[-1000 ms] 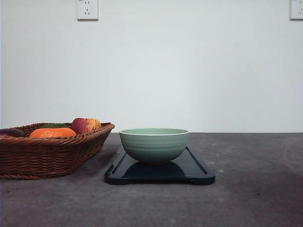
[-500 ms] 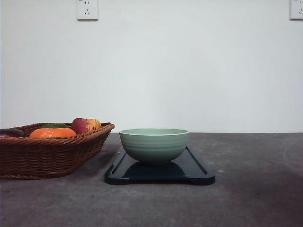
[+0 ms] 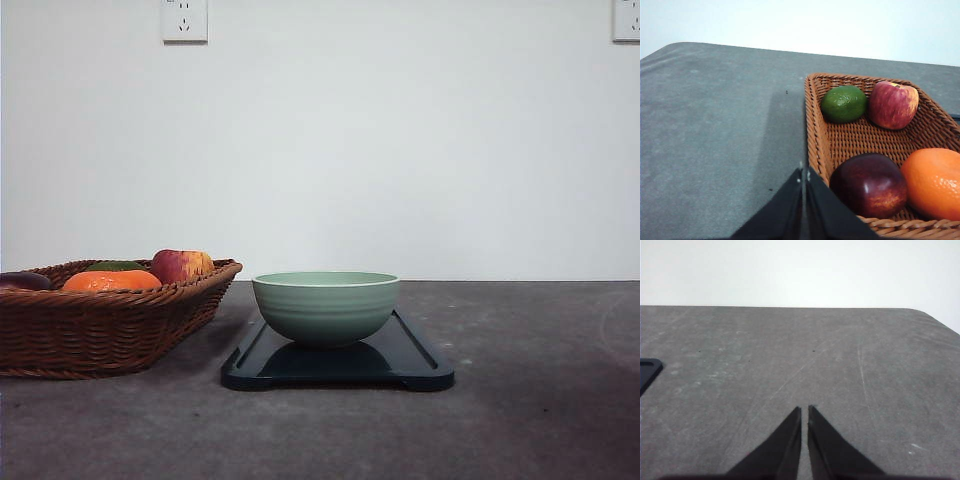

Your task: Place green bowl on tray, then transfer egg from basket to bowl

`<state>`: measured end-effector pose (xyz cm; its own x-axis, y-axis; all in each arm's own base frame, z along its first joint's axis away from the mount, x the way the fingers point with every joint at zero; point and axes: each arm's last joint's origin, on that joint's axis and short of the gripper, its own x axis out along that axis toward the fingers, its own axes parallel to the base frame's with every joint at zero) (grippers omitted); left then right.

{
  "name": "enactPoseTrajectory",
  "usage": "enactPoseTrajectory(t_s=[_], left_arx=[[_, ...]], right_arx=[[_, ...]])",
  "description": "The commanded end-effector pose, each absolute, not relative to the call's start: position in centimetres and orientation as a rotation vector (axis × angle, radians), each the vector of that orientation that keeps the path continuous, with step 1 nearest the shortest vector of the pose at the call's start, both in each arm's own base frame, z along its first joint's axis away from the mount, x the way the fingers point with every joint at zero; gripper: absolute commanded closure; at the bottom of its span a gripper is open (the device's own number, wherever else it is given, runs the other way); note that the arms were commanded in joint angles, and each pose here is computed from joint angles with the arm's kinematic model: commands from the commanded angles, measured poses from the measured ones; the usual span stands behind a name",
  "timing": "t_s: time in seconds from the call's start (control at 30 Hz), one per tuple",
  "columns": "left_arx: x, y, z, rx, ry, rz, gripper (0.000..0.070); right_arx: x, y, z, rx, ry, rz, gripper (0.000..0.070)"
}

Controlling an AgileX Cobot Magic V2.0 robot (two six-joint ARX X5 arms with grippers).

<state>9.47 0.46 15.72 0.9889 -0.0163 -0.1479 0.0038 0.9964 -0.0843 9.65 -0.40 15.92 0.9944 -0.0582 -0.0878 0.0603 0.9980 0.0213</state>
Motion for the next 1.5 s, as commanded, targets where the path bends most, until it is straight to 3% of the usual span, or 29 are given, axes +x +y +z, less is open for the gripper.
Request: enactPoseTrajectory(t_s=[0.0, 1.47], left_arx=[[9.54, 0.47, 15.03, -0.089, 0.174, -0.009, 0.07], [9.54, 0.47, 15.03, -0.089, 0.174, -0.009, 0.07]], right_arx=[[9.68, -0.41, 15.88, 0.034, 0.079, -0.062, 0.0685], [9.68, -0.41, 15.88, 0.034, 0.079, -0.062, 0.0685]])
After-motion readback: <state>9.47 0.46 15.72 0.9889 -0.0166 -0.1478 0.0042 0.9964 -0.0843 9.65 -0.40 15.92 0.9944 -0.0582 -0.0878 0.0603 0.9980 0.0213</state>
